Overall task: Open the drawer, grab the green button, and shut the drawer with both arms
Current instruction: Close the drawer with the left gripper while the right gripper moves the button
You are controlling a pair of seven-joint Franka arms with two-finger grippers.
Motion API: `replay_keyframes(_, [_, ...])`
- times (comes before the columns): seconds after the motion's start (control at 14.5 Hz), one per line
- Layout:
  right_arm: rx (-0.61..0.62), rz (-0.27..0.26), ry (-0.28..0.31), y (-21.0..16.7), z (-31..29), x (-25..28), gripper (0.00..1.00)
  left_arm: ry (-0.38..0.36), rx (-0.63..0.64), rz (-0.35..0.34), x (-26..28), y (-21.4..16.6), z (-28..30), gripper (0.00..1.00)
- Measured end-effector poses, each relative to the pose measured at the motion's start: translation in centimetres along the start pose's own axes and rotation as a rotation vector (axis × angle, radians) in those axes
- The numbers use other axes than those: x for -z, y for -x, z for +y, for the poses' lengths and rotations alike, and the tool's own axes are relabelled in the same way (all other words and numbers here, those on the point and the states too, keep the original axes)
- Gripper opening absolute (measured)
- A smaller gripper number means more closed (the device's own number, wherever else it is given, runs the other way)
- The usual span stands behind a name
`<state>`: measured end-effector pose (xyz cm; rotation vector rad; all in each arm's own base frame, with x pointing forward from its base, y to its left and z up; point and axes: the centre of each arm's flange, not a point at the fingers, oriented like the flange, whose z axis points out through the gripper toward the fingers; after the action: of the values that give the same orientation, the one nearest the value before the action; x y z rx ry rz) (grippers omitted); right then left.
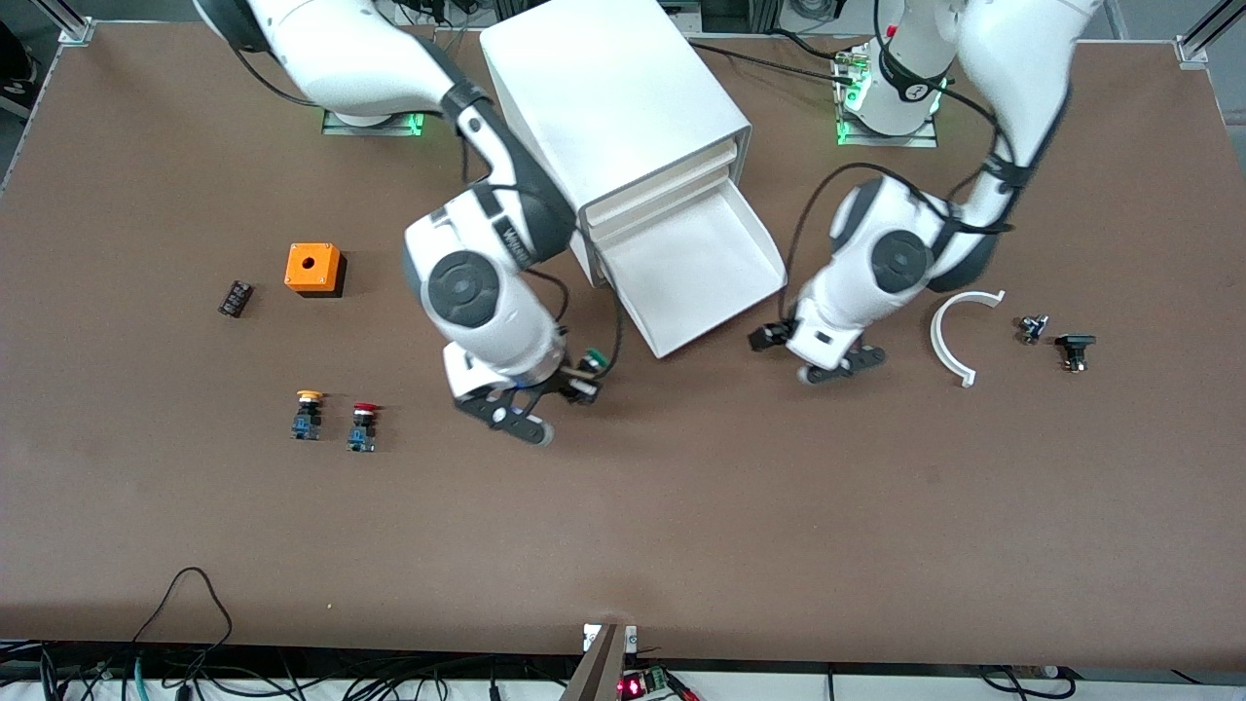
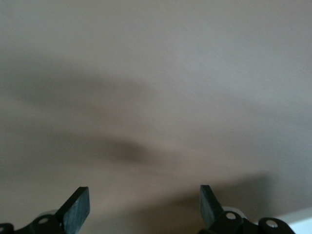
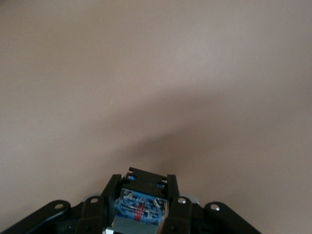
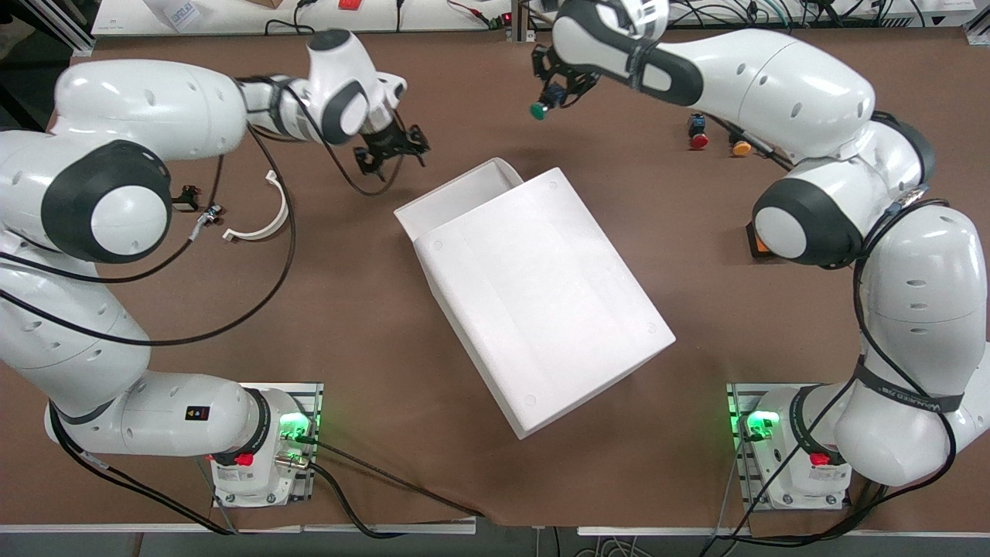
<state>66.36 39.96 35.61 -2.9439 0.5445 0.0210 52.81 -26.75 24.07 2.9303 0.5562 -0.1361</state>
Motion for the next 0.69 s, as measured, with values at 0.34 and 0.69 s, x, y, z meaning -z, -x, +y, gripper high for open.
replay_keyframes(0.34, [0.249,-0.034,0.038,-8.1,8.4,0.7,0.42,0.015,0.051,0.017,-0.8,1.9,1.3,1.0])
replay_keyframes(0.69, [0.374,-0.099,0.066,-13.0,16.4,-2.3,0.42,0.001,0.119,-0.002,-1.8,2.8,1.4,1.0])
